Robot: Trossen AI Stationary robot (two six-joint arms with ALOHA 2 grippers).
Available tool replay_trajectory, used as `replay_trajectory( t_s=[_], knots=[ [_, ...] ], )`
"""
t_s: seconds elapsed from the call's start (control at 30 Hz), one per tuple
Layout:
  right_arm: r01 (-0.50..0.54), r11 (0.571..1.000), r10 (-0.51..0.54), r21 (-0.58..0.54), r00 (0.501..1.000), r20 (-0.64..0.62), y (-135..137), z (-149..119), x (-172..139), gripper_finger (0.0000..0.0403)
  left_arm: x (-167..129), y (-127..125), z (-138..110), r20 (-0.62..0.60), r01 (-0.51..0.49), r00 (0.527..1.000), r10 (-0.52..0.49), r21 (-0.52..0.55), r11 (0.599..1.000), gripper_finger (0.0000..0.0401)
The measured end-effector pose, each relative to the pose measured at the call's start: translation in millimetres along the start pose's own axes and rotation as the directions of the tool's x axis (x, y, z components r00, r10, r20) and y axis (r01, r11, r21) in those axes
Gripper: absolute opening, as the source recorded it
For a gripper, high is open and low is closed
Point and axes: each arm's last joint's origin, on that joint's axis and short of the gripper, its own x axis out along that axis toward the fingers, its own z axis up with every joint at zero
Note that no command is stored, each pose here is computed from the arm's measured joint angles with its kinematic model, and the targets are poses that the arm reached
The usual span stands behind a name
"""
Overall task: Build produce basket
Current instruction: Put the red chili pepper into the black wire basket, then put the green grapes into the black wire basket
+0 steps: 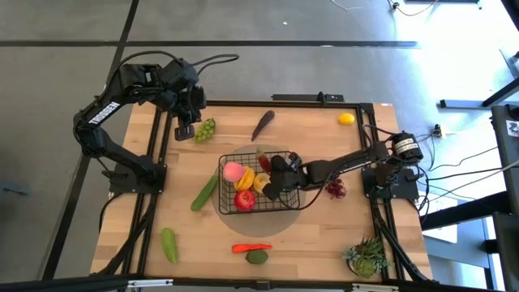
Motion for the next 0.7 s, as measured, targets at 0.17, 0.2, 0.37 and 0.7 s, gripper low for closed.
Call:
replay_trajectory(
  t_s=[0.17, 0.2, 0.37, 0.7],
  knots=[
    [-0.039, 0.999, 0.040, 0.013, 0.997, -0.067, -4, 0, 4, 0.0088, 0, 0, 0, 0.000, 0.000, 1.000, 0.000, 0.000, 1.000, 0.0069],
    [-0.048, 0.999, 0.050, 0.024, 0.994, -0.094, -6, 0, 5, 0.0088, 0, 0, 0, 0.000, 0.000, 1.000, 0.000, 0.000, 1.000, 0.0069],
    [-0.070, 0.997, 0.072, 0.013, 0.987, -0.141, -12, 1, 10, 0.0090, 0, 0, 0, 0.000, 0.000, 1.000, 0.000, 0.000, 1.000, 0.0069],
    [-0.072, 0.997, 0.068, -0.027, 0.988, -0.141, -12, 1, 11, 0.0102, 0, 0, 0, 0.000, 0.000, 1.000, 0.000, -0.001, 1.000, 0.0069]
  ],
)
